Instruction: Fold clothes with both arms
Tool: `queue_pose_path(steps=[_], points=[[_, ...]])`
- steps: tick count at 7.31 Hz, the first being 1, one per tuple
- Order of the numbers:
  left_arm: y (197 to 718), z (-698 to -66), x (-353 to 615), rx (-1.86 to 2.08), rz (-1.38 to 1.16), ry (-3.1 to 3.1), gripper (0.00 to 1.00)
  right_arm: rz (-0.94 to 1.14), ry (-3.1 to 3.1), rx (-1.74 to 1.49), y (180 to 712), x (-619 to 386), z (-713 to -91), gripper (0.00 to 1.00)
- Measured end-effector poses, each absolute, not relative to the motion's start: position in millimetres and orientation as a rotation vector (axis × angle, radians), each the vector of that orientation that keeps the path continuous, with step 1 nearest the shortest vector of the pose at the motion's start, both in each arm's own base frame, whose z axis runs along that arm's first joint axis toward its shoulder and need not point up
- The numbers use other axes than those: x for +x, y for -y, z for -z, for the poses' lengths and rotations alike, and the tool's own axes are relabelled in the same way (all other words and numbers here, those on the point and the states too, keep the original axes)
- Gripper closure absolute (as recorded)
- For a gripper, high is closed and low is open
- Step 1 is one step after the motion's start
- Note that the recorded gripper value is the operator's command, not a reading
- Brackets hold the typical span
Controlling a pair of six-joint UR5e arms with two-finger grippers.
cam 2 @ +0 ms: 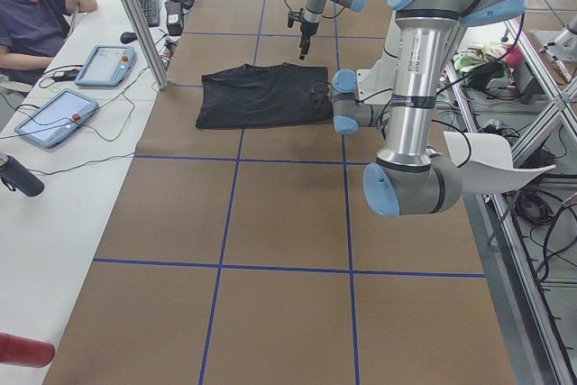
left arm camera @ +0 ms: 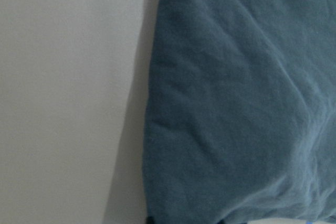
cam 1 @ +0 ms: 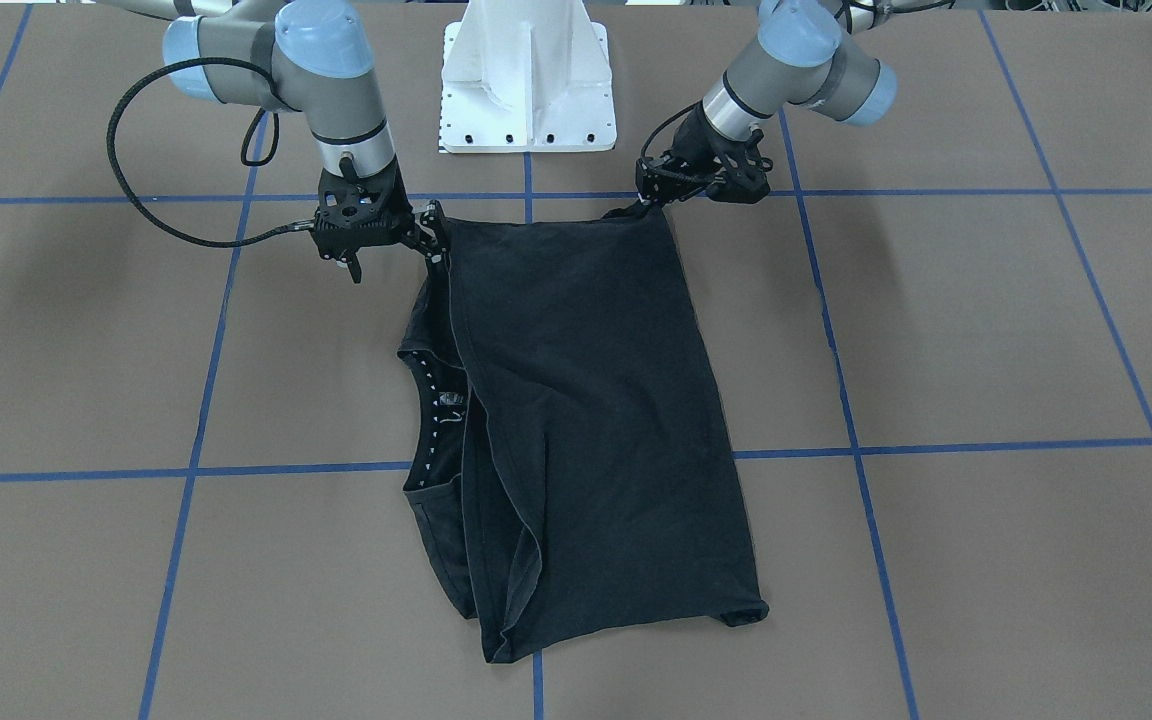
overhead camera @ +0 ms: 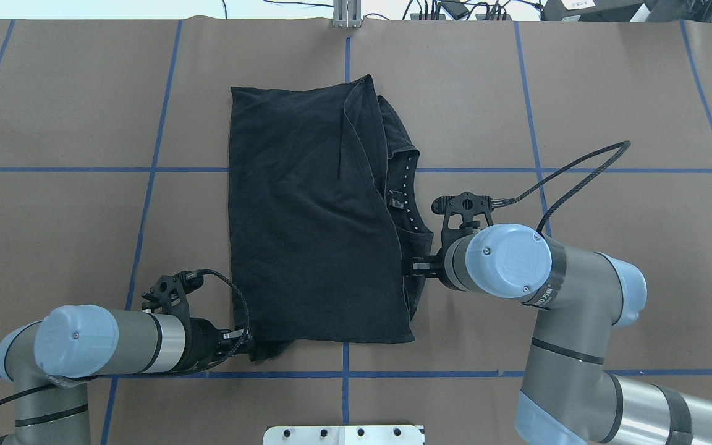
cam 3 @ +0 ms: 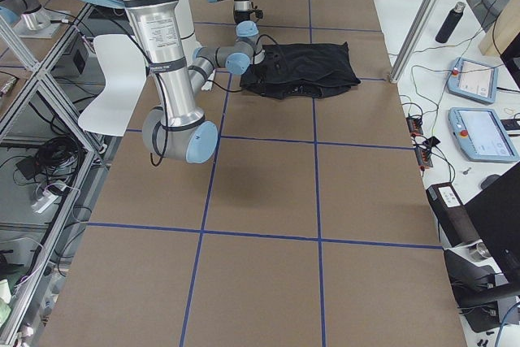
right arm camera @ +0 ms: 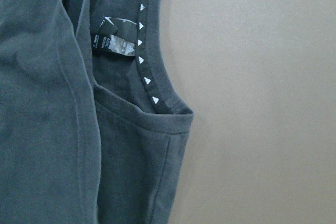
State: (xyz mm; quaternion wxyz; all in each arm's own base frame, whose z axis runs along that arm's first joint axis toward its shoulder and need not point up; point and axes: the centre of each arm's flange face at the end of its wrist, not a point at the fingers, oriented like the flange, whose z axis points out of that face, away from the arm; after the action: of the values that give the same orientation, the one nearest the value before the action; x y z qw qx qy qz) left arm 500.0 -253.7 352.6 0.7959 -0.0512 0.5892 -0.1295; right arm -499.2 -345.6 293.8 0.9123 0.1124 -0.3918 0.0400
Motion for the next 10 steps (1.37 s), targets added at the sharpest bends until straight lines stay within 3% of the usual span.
queue_pose_path(steps=[3,6,7,9,10], points=[[255.1,-351.8,498.6,-0.109,0.278,-1.268,0.59,-0.081,0.808,0.23,344.4,-500.1,-293.4,0.0],[257.1,-352.4,497.3,-0.106,0.282,-1.267,0.61,-0.092,0.814,0.223,342.1,-502.2,-291.4,0.0],[258.2,-352.8,496.9,-0.105,0.284,-1.267,0.66,-0.093,0.815,0.222,341.9,-502.4,-291.1,0.0],[260.0,-353.3,496.0,-0.103,0.287,-1.266,1.0,-0.092,0.815,0.221,340.7,-503.3,-291.0,0.0],[260.5,-353.4,495.8,-0.102,0.288,-1.266,1.0,-0.092,0.816,0.22,339.7,-504.0,-290.9,0.01]])
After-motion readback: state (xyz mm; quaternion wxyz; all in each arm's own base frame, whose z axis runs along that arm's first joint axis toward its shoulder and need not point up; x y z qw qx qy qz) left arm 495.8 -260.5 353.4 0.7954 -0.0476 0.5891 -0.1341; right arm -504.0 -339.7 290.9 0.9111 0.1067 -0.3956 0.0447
